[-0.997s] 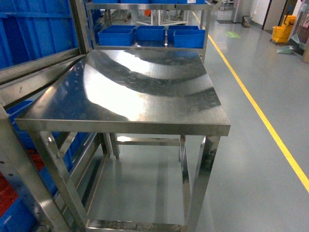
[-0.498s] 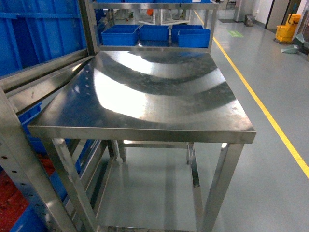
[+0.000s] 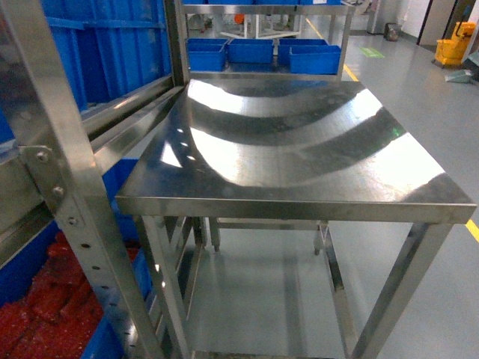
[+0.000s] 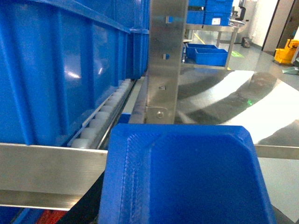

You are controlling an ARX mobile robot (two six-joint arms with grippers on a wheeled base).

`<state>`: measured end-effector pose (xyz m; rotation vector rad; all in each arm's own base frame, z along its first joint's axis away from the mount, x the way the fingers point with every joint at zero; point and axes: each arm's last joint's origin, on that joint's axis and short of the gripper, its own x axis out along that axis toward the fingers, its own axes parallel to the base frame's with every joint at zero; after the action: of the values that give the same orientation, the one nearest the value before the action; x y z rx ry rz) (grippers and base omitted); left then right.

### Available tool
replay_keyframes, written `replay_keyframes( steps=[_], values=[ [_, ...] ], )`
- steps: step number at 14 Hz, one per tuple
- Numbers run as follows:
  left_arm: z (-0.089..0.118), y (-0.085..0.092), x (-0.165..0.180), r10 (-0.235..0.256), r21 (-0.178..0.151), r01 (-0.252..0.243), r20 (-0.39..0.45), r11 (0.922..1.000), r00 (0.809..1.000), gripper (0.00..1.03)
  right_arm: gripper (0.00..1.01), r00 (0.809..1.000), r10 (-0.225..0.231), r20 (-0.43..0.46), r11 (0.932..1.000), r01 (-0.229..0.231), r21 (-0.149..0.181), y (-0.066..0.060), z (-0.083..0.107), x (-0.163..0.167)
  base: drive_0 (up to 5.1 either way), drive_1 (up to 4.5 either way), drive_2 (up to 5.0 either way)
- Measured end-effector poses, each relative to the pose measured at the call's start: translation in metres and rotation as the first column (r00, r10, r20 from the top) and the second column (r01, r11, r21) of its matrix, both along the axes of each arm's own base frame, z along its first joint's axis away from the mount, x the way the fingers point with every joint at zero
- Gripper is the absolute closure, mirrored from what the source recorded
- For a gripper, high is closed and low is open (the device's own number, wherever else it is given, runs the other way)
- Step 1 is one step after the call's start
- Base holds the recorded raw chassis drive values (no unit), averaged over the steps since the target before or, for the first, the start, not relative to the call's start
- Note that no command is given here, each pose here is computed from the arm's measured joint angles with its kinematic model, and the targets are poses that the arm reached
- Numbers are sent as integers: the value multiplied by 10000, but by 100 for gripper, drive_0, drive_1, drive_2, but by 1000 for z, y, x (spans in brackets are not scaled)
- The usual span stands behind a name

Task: Sort blue parts and orange caps into right shelf containers

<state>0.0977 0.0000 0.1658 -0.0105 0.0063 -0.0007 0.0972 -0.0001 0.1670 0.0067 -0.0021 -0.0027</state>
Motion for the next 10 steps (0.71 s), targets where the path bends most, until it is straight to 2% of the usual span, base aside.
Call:
replay_keyframes(
  steps=[10],
  values=[
    [0, 0, 0, 11, 0, -11, 0, 10000, 10000, 62, 58, 10000, 4, -8, 10000, -4, 0, 0, 0, 0, -469, 93, 368]
  ],
)
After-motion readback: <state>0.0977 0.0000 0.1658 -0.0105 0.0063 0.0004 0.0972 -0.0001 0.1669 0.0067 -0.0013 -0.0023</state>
